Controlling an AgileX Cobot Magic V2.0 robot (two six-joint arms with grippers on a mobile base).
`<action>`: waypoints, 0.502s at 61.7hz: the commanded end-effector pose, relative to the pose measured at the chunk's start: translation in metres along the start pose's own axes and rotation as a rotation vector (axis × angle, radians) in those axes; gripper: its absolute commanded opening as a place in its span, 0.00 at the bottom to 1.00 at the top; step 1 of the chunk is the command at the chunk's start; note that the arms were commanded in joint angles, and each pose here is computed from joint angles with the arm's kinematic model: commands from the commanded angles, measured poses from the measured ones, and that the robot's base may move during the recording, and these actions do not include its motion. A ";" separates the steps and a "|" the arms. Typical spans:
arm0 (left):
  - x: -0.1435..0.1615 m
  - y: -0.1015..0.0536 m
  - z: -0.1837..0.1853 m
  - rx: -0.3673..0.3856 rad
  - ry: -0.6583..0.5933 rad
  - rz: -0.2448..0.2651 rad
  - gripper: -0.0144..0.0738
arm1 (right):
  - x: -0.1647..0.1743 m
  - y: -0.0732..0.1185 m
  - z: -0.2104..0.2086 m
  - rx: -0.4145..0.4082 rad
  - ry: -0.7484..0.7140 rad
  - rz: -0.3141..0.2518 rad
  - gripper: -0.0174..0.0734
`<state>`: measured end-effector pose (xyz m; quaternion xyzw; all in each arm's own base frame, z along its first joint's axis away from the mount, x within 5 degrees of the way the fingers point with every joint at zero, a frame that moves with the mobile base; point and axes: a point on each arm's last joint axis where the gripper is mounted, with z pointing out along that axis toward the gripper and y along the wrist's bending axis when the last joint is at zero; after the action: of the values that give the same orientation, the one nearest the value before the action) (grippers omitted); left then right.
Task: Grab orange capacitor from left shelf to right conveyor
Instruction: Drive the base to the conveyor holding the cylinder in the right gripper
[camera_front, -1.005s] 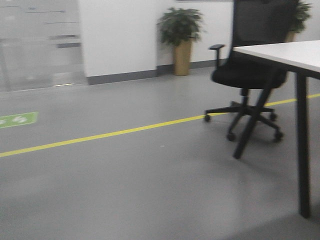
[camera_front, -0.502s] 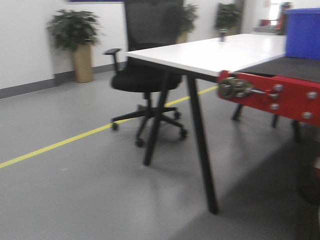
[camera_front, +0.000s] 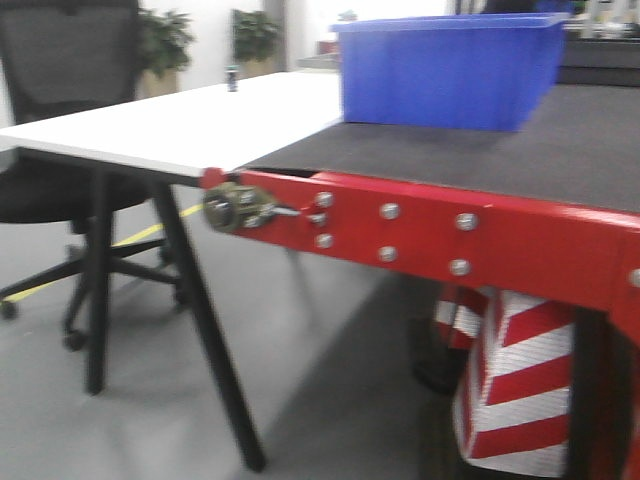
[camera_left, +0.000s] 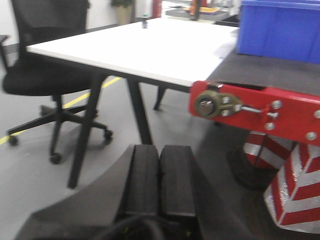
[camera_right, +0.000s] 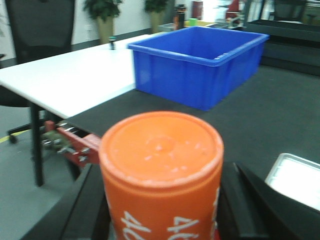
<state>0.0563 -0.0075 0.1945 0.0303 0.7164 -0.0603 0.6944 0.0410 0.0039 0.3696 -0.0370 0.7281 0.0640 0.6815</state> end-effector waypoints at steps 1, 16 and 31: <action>-0.009 0.000 -0.001 -0.003 -0.096 -0.005 0.02 | -0.015 0.001 -0.001 -0.007 -0.099 -0.017 0.33; -0.009 0.000 -0.001 -0.003 -0.096 -0.005 0.02 | -0.015 0.001 -0.001 -0.007 -0.099 -0.017 0.33; -0.009 0.000 -0.001 -0.003 -0.096 -0.005 0.02 | -0.015 0.001 -0.001 -0.007 -0.099 -0.017 0.33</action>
<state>0.0563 -0.0075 0.1945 0.0303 0.7164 -0.0603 0.6944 0.0410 0.0039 0.3696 -0.0370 0.7281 0.0640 0.6815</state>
